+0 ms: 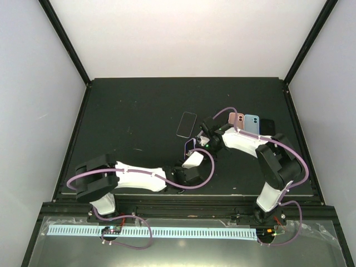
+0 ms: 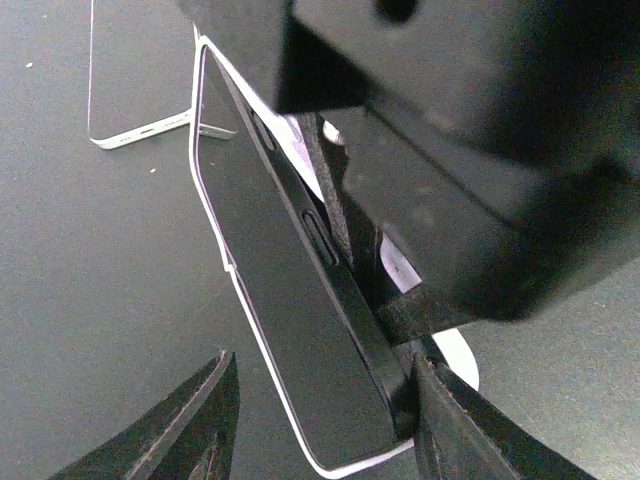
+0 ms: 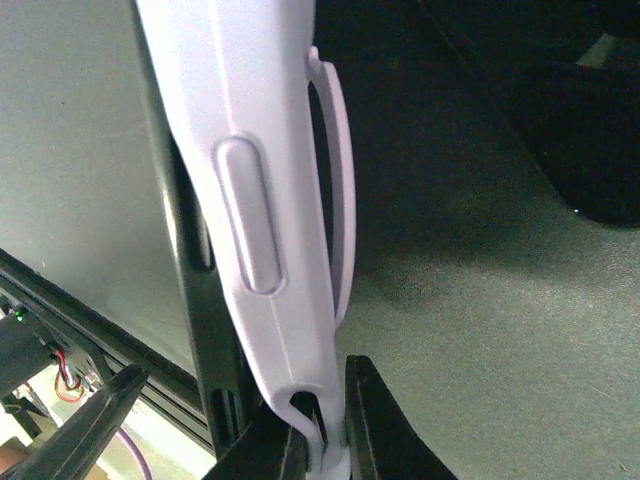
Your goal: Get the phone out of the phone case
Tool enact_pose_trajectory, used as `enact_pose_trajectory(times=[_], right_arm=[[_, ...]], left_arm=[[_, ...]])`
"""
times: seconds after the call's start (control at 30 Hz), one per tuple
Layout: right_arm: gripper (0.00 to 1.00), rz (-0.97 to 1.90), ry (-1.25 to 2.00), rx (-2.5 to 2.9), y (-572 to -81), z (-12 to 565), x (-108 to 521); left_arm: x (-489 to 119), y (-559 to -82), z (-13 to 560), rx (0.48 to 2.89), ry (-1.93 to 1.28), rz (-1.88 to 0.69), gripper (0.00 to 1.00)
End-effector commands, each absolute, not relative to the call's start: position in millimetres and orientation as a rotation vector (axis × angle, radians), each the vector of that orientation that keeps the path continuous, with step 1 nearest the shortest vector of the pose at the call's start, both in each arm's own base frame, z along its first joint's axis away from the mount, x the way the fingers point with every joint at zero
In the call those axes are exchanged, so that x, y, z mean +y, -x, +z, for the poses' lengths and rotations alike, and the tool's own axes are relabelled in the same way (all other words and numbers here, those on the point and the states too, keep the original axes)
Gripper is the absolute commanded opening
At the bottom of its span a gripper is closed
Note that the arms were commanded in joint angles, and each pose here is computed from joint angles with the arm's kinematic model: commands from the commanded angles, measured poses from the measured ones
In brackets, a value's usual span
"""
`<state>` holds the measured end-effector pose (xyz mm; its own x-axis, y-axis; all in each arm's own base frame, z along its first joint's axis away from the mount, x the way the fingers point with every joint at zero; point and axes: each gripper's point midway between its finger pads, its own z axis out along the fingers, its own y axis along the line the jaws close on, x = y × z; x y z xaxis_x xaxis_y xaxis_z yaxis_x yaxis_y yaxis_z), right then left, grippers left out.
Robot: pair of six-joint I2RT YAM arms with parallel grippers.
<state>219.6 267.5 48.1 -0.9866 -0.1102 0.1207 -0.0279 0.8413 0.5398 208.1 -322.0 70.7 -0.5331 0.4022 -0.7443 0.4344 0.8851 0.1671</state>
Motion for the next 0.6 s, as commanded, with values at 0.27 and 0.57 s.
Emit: enact_pose_trajectory(times=[0.27, 0.57], right_arm=[[0.01, -0.9, -0.165, -2.864, -222.9, 49.1, 278.2], [0.01, -0.912, -0.202, -2.878, -226.8, 52.7, 279.5]], left_arm=[[-295.4, -220.2, 65.3, 2.182, -0.619, 0.293, 0.53], [-273.0, -223.5, 82.5, 2.147, -0.536, 0.378, 0.28]])
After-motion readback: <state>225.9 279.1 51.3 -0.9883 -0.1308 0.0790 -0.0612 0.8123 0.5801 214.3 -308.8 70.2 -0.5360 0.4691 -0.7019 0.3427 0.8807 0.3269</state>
